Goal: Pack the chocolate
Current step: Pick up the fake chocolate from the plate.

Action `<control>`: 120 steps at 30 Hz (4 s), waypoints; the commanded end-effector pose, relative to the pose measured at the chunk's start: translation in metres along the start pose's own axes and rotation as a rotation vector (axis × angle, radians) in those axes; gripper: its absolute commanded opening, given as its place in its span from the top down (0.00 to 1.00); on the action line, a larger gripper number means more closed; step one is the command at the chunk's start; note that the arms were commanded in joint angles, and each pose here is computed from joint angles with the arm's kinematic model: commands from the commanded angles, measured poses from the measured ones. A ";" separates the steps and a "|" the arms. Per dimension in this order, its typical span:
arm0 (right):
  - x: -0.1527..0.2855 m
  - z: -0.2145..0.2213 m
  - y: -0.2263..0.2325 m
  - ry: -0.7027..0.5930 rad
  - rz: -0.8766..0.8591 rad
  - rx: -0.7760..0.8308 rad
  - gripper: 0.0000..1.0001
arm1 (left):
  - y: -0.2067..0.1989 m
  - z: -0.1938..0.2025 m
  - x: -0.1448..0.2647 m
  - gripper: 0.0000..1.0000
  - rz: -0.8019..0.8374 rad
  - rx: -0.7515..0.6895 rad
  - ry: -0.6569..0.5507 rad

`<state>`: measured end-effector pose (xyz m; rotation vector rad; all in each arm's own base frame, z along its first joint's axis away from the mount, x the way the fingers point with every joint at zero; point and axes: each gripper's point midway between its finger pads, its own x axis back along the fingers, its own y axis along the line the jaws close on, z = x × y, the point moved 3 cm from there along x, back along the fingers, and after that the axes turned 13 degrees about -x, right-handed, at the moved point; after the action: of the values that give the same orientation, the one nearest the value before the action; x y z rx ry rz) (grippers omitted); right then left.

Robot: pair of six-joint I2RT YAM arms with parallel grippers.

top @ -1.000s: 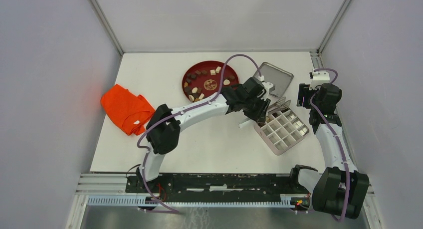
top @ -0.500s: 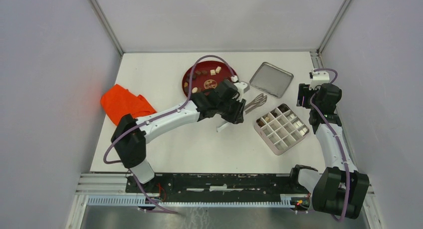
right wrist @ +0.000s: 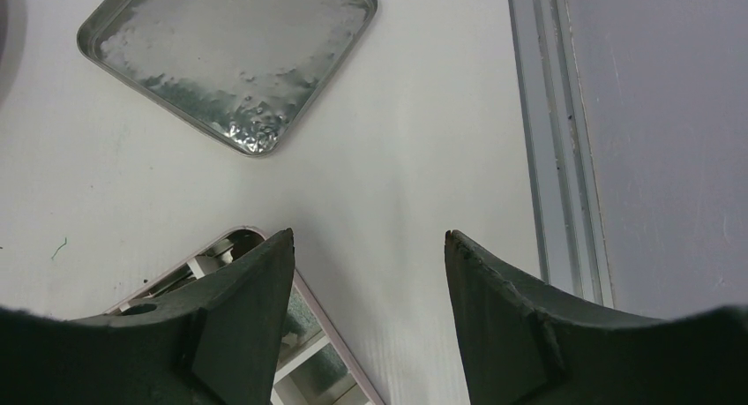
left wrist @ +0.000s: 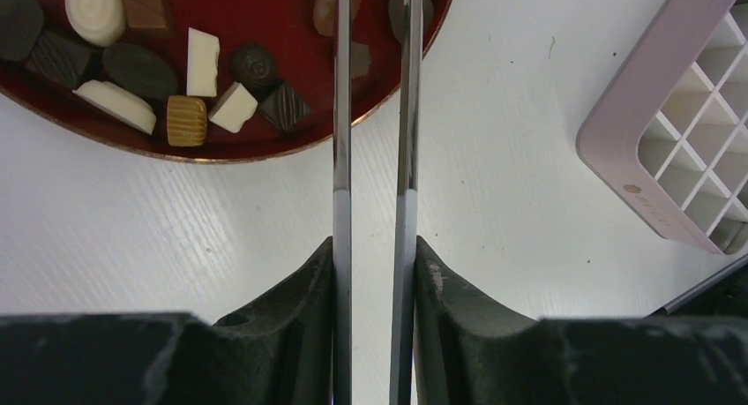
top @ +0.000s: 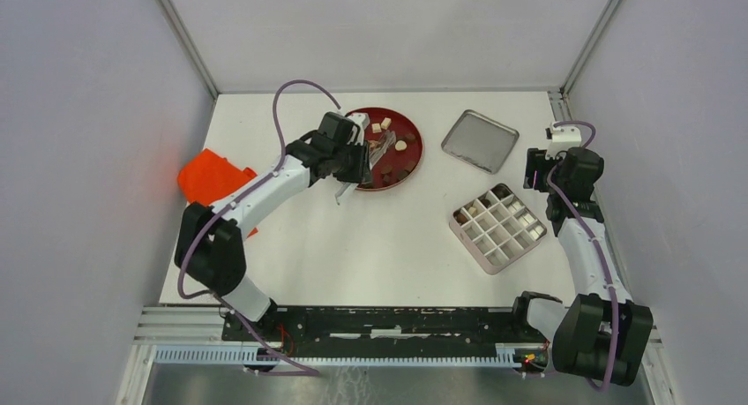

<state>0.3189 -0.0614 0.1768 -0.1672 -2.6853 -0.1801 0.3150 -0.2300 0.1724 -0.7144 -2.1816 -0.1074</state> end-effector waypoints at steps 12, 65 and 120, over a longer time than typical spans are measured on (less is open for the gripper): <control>-0.002 -0.006 0.003 -0.016 -0.017 0.010 0.31 | 0.015 -0.025 -0.049 0.62 0.042 -0.094 0.047; -0.002 -0.006 0.003 -0.014 -0.017 0.015 0.31 | 0.015 -0.036 -0.079 0.55 0.013 -0.165 0.142; -0.002 -0.006 0.005 -0.013 -0.026 0.016 0.31 | -0.008 -0.041 -0.022 0.98 0.041 -0.130 0.046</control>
<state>0.3200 -0.0588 0.1734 -0.1482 -2.6747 -0.1790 0.3591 -0.2536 0.1458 -0.7313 -2.0251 -0.2972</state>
